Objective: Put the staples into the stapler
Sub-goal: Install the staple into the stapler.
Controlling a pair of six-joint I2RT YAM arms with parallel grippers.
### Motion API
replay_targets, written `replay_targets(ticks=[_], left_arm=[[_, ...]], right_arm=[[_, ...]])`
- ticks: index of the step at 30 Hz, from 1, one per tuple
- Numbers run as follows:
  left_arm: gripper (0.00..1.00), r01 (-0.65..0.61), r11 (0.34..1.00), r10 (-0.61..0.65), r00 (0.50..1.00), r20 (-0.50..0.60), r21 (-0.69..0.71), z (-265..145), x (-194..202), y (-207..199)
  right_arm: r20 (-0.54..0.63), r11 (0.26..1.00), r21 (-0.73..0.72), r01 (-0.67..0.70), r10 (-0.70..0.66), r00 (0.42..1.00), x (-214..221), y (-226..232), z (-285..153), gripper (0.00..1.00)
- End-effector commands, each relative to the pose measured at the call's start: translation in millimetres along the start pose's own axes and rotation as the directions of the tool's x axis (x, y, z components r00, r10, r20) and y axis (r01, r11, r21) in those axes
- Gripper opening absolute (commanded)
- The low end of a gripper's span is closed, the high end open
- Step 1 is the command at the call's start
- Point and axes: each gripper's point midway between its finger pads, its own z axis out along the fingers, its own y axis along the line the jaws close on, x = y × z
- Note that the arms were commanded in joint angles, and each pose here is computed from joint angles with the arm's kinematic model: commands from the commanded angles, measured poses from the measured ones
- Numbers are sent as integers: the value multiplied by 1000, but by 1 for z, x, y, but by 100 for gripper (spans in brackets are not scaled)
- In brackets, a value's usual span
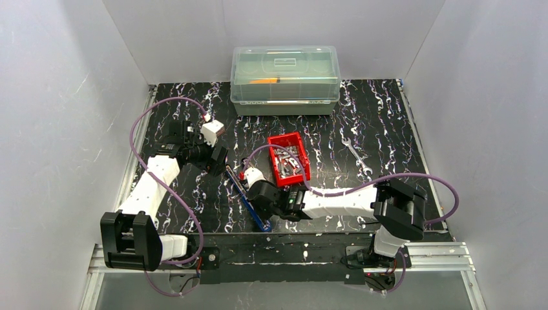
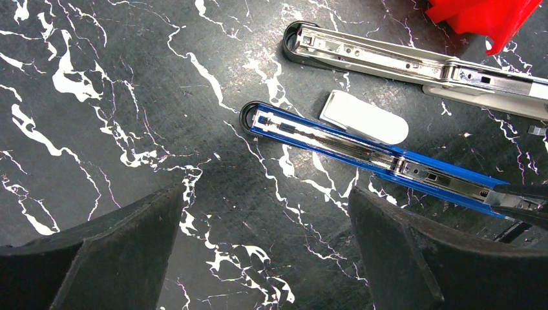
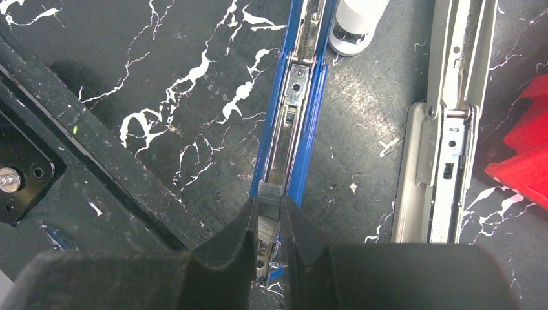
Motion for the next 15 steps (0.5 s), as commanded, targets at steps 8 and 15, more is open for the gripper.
replay_targets(ticks=[8, 15], left_arm=[[99, -2, 1000, 2, 1000, 29, 11, -7, -12, -1], [99, -3, 1000, 3, 1000, 27, 11, -7, -11, -2]], right_arm=[[13, 999, -27, -26, 26, 1000, 0, 5, 7, 19], [14, 999, -32, -30, 31, 999, 0, 6, 6, 18]])
